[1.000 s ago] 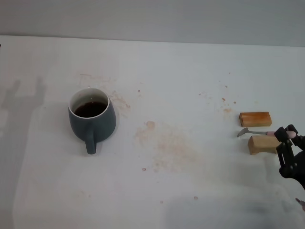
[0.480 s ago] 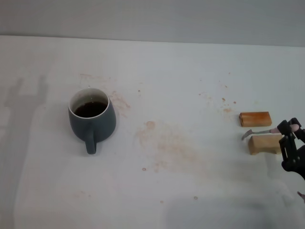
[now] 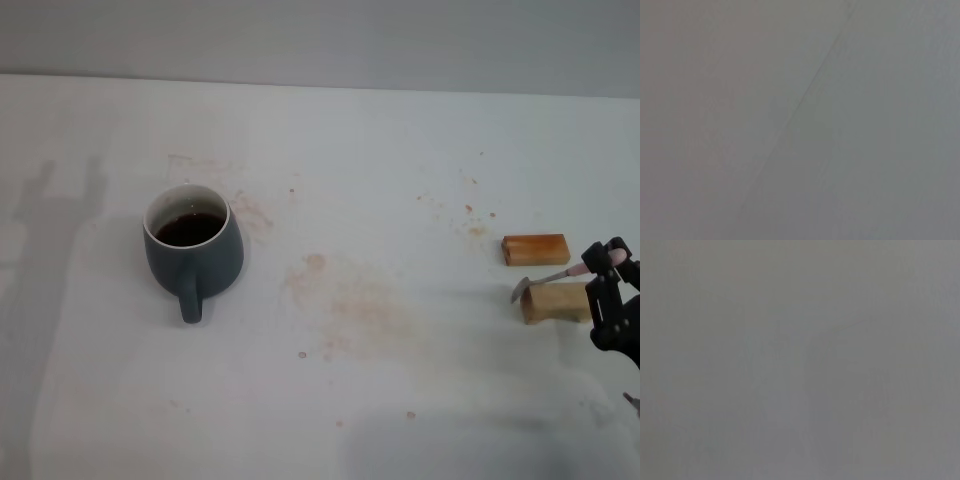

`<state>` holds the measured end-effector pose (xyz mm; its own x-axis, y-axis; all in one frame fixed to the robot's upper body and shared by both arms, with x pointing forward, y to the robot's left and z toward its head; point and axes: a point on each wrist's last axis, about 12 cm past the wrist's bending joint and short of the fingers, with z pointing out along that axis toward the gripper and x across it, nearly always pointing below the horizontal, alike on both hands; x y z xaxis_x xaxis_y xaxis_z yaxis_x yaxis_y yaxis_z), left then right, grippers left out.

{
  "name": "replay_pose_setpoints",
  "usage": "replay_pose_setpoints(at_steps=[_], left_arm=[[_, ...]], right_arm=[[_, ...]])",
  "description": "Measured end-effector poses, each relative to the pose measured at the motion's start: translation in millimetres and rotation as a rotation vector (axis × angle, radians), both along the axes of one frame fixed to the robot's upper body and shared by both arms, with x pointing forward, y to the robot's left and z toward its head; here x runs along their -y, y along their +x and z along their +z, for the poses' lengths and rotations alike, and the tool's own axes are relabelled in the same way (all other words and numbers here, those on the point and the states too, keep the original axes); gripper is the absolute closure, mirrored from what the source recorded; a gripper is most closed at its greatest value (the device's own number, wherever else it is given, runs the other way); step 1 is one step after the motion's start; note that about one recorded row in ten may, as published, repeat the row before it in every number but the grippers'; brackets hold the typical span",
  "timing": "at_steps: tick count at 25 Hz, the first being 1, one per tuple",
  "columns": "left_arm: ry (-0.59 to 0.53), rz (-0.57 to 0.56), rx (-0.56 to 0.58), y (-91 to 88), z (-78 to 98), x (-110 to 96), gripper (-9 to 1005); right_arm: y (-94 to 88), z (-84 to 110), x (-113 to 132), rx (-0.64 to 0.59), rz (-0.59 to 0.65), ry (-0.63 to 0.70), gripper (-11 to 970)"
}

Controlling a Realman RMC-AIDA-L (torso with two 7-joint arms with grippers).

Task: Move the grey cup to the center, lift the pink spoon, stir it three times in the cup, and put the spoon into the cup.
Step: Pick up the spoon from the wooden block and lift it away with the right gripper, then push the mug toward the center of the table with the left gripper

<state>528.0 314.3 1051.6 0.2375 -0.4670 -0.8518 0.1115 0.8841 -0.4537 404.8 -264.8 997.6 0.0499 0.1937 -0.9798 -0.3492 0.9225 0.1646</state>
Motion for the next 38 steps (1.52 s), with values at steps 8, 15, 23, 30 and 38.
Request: replay_pose_setpoints(at_steps=[8, 15, 23, 30, 38], left_arm=[[0.005, -0.012, -0.005, -0.9, -1.2, 2, 336], [0.011, -0.021, -0.008, -1.3, -1.9, 4, 336], [0.028, -0.057, -0.009, -2.9, -3.0, 10, 336], [0.054, -0.097, 0.006, -5.8, -2.5, 14, 336], [0.128, -0.121, -0.003, -8.3, -5.2, 17, 337]], right_arm=[[6.4, 2.1, 0, 0.013, -0.007, -0.002, 828], [19.5, 7.6, -3, 0.044, 0.006, -0.003, 843], [50.9, 16.8, -4, 0.046, 0.055, 0.047, 848], [82.5, 36.4, 1, 0.095, 0.142, 0.098, 848], [123.1, 76.0, 2, 0.152, 0.37, 0.15, 849]])
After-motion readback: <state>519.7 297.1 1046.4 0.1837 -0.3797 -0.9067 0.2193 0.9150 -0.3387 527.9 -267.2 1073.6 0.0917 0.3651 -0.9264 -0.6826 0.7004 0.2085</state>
